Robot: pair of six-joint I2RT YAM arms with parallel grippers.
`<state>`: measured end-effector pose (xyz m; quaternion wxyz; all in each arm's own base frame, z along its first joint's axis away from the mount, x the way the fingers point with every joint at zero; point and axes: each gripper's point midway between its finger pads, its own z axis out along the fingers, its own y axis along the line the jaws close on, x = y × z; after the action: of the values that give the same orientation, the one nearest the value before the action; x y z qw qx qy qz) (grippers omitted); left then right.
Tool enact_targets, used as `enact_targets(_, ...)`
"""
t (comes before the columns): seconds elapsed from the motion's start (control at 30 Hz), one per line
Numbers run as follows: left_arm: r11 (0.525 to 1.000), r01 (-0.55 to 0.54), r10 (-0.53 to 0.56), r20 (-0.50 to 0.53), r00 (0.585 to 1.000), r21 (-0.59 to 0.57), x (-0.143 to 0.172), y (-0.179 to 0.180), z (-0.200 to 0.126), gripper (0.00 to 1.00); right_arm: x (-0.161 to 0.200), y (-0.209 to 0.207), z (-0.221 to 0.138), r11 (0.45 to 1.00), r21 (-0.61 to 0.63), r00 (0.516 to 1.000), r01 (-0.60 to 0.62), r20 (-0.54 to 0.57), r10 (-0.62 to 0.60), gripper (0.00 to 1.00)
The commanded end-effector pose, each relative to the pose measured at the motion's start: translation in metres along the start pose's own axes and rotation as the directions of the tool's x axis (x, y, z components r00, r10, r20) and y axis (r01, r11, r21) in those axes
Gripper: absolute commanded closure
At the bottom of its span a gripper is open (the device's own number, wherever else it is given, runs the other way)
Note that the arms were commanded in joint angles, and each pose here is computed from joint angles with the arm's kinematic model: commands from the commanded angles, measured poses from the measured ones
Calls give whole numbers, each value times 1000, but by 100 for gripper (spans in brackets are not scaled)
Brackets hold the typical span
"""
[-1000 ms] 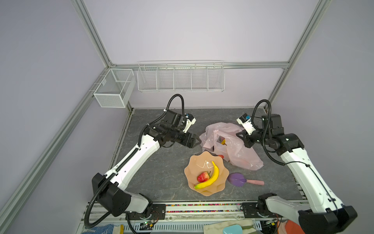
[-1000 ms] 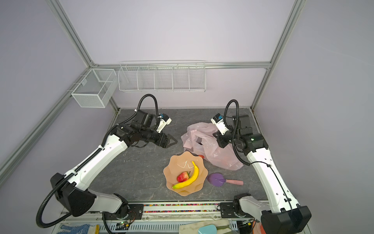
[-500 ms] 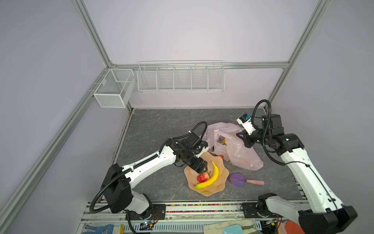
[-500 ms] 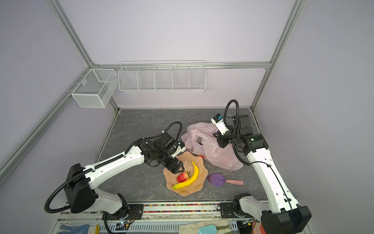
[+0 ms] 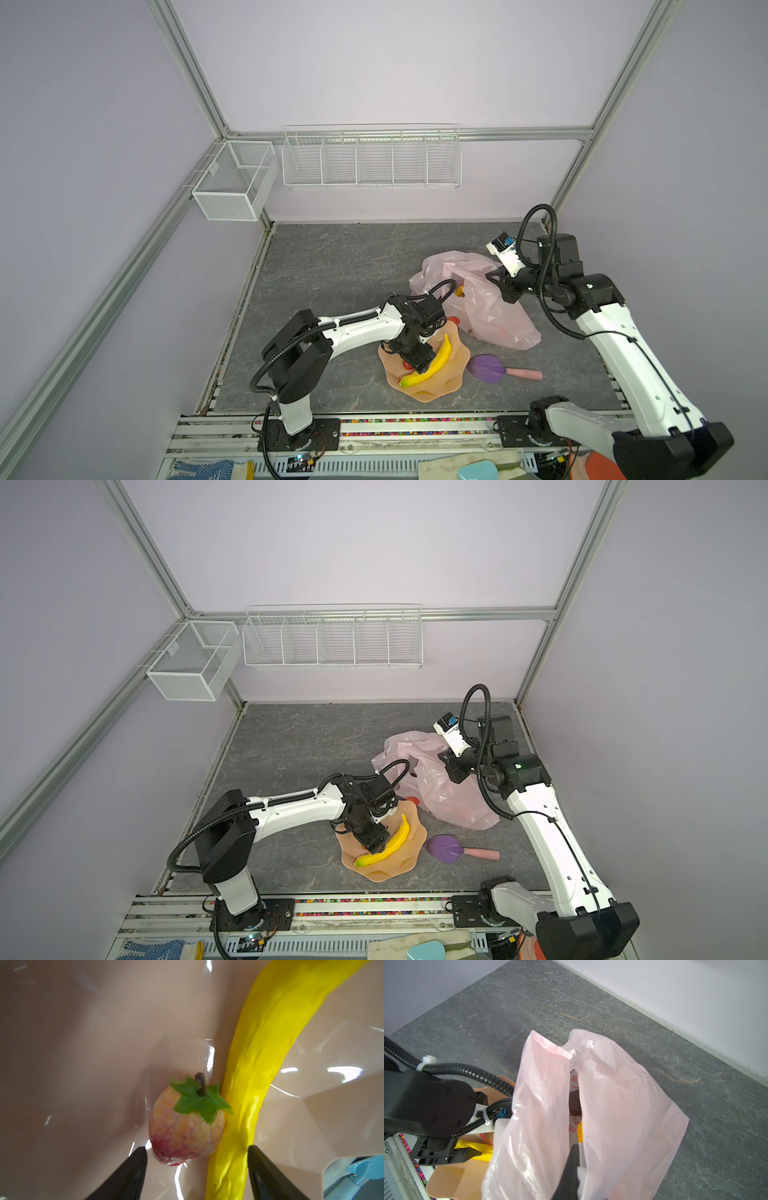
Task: Place the fruits into the plastic bag
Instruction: Pick up the fruit from the plate.
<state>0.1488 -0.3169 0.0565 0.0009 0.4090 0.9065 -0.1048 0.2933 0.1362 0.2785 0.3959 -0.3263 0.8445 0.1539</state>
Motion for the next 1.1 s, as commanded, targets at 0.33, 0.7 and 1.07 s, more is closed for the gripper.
enact_targets(0.33, 997, -11, 12, 8, 1000, -75, -11, 10, 0, 29, 1, 1, 0, 1000, -5, 1000, 17, 5, -17, 93)
enact_targets(0.7, 995, 17, -19, -12, 1000, -94, -11, 15, 13, 38, 4, 1, -2, 1000, -2, 1000, 22, -3, -22, 93)
enact_targets(1.07, 991, 18, -21, -25, 999, -129, 0, 24, 20, 58, 5, 2, -4, 1000, -1, 1000, 29, -4, -29, 93)
